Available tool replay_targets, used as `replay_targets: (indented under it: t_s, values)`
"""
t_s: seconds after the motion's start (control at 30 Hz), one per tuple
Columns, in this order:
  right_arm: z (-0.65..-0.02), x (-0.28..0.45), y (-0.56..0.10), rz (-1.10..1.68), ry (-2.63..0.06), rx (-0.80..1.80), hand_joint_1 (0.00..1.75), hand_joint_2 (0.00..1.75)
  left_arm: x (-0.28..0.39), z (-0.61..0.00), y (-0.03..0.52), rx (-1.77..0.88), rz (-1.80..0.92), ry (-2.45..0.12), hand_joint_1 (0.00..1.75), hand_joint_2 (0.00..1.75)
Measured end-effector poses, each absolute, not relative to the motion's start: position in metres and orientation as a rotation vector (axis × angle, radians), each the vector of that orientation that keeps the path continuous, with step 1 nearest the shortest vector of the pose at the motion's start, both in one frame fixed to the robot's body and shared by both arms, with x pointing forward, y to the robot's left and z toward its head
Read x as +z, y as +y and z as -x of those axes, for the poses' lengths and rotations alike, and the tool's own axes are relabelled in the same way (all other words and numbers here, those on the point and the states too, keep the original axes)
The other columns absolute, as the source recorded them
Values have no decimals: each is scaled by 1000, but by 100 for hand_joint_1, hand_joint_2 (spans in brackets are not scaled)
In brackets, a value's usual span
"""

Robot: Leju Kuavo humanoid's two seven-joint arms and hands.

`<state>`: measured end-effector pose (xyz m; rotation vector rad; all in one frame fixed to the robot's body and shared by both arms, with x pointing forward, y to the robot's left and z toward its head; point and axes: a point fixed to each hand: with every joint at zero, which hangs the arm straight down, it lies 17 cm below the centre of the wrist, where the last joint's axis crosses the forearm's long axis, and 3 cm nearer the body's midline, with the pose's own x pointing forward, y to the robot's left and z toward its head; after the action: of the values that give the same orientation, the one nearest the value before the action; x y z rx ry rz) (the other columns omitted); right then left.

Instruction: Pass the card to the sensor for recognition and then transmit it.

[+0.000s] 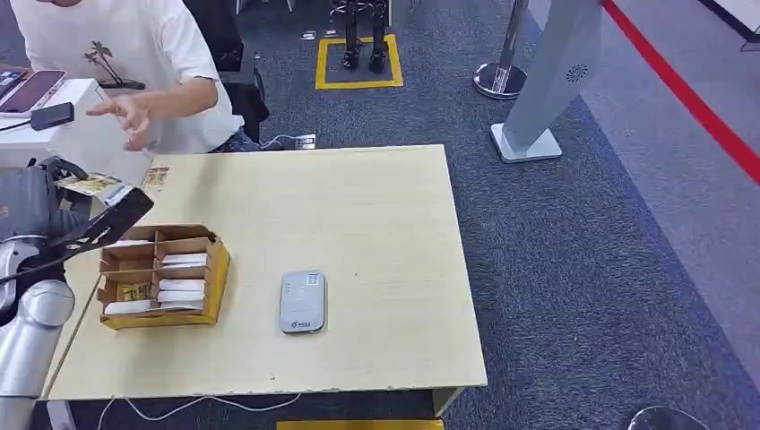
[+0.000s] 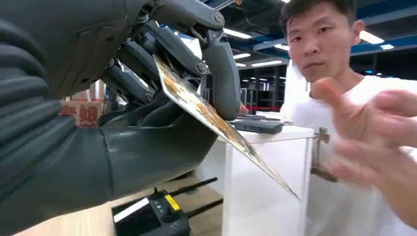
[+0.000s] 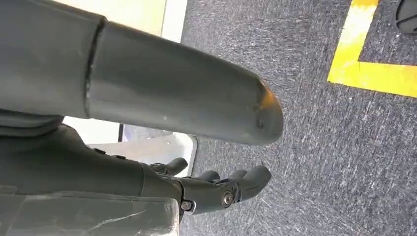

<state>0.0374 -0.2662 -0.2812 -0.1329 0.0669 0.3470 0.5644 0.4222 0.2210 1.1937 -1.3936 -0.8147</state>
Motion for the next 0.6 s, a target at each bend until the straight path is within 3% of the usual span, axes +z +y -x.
replay_targets:
  t_s: [0.3,0.6]
  values:
    - [-40,-281,-266,136,63,367,0,0,235,-588,445,-804,-1243,-1322,175,175]
    - [-43,-281,-266,136,52,377,0,0,247,-612,434,-779,-1216,-1314,175,175]
